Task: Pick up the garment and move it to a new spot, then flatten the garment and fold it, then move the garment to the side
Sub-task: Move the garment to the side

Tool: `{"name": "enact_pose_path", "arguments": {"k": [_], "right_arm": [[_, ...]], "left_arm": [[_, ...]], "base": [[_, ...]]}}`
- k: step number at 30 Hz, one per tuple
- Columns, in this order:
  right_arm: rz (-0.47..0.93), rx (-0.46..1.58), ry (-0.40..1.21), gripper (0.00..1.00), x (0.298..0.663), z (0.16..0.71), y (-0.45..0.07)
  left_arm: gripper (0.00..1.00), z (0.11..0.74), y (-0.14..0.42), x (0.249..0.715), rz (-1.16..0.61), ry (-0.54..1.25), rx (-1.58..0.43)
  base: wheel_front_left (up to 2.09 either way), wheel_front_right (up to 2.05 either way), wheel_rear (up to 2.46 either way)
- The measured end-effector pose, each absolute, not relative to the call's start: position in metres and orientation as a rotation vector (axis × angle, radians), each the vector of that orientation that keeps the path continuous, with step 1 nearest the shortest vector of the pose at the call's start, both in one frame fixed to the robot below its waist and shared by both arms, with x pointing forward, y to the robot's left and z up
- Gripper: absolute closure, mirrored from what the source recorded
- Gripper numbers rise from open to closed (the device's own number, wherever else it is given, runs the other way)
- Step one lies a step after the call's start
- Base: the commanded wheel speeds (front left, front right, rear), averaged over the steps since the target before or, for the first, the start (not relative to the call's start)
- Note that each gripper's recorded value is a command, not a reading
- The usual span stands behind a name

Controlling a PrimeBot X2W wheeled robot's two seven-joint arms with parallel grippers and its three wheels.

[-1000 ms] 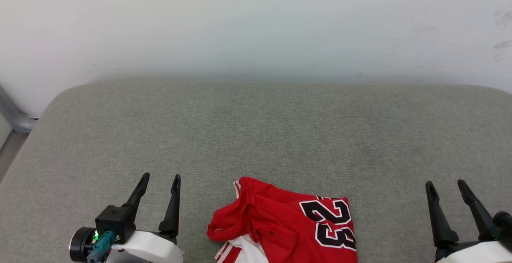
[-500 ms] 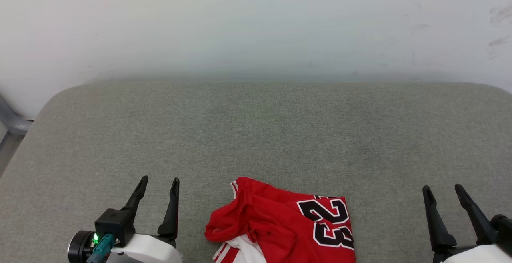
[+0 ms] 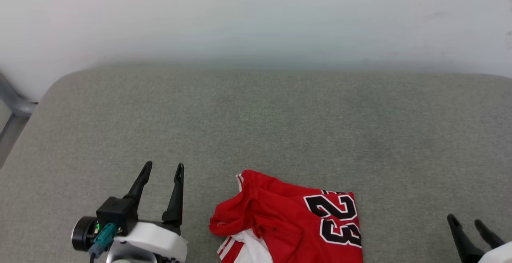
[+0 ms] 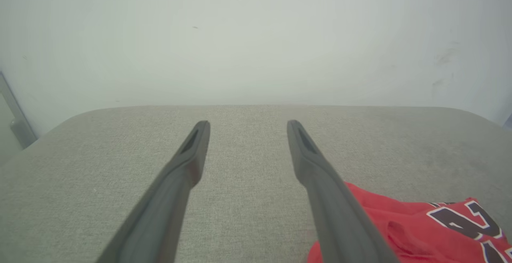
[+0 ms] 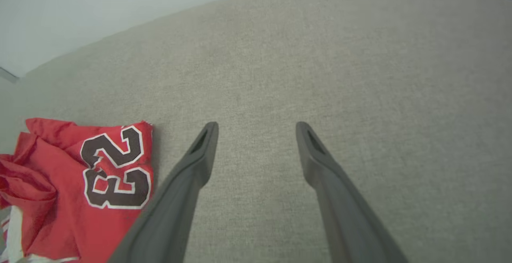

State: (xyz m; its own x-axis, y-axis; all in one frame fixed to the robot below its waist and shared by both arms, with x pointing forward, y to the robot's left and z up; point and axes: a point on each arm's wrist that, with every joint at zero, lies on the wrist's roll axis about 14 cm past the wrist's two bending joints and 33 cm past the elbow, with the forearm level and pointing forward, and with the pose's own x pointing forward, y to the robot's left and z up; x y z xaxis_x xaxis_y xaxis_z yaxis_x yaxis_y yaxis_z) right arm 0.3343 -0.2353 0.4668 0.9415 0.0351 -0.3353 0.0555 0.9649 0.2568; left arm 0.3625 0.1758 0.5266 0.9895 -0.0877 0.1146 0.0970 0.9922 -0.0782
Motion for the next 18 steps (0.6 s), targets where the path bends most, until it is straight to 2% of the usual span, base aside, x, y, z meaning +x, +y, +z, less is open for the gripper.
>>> {"name": "enact_pose_path", "arguments": {"k": [3, 9, 17, 18], "right_arm": [[0.018, 0.321, 0.503, 0.00, 0.336, 0.440, -0.228], [0.187, 0.411, 0.778, 0.00, 0.337, 0.402, -0.171], [0.362, 0.518, 0.930, 0.00, 0.345, 0.380, -0.104], [0.387, 0.536, 0.988, 0.00, 0.341, 0.370, -0.094]], "left_arm": [[0.00, 0.529, 0.179, 0.369, -0.086, -0.120, -0.084], [0.00, 0.524, 0.190, 0.374, -0.049, -0.107, -0.090], [0.00, 0.517, 0.203, 0.380, -0.007, -0.090, -0.089], [0.00, 0.515, 0.206, 0.382, 0.001, -0.086, -0.086]], "base": [[0.00, 0.00, 0.00], [0.00, 0.00, 0.00], [0.00, 0.00, 0.00], [0.00, 0.00, 0.00]]}}
